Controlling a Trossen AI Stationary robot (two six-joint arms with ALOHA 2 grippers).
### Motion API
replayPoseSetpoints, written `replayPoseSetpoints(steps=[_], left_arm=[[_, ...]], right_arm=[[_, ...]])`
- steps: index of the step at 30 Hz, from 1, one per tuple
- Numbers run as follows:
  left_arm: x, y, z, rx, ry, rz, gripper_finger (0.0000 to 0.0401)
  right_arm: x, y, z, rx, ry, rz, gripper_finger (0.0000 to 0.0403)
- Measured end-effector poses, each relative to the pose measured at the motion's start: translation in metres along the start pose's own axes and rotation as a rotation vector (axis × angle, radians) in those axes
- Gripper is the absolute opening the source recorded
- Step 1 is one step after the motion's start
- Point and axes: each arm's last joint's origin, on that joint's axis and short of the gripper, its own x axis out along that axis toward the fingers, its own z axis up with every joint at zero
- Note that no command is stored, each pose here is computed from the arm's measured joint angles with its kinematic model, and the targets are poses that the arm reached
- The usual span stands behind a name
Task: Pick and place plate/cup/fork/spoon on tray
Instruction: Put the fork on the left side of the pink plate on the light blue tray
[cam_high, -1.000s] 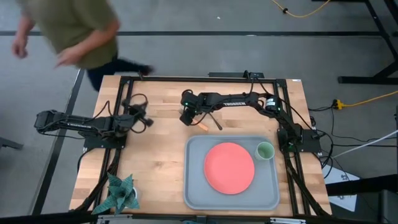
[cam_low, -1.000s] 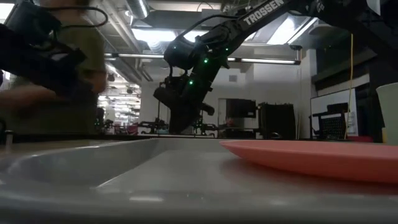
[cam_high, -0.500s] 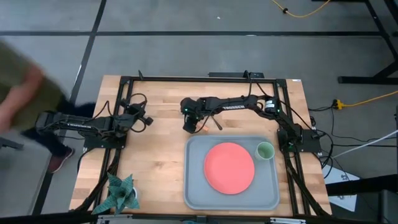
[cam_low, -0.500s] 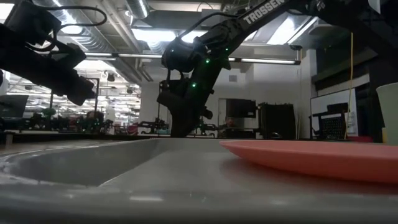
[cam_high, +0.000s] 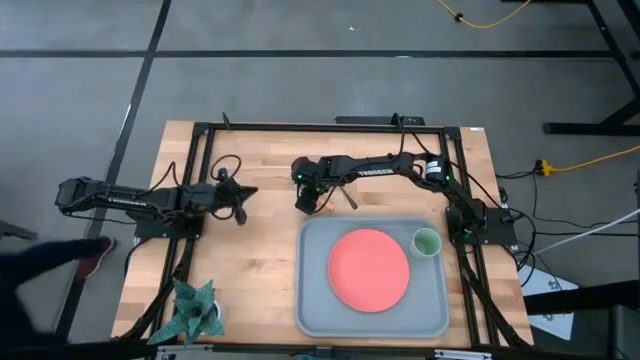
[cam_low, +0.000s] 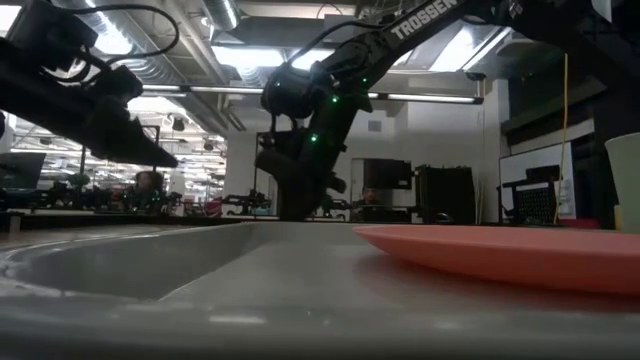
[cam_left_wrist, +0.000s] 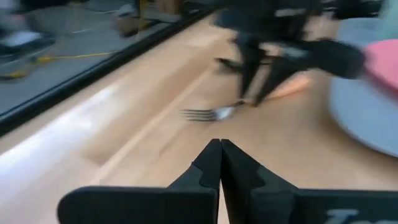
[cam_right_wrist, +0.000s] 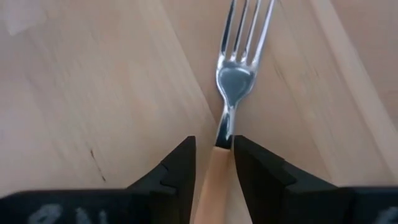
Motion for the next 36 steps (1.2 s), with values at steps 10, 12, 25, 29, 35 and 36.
replayPoseSetpoints(steps=[10,12,25,29,35,36], left_arm=[[-0.005,-0.013,-0.002,0.103,0.012,-0.184,0.0000],[-0.007,-0.015,-0.002,0.124,0.000,-0.196,0.0000],[-0.014,-0.020,0.003,0.255,-0.076,-0.334,0.0000],[-0.014,-0.020,0.003,0.255,-0.077,-0.334,0.0000],[-0.014,-0.020,0.003,0.255,-0.076,-0.334,0.0000],[-0.014,-0.020,0.003,0.256,-0.076,-0.334,0.0000]], right_arm=[[0.000,-0.001,-0.005,-0.003,0.052,-0.013,0.0115],[0.000,-0.001,-0.005,-0.003,0.050,-0.013,0.0115],[0.000,-0.001,-0.006,-0.004,0.062,-0.016,0.0115],[0.000,-0.001,-0.006,-0.005,0.063,-0.016,0.0115],[0.000,0.000,-0.007,-0.008,0.063,-0.015,0.0115],[0.000,0.000,-0.007,-0.009,0.064,-0.014,0.0115]])
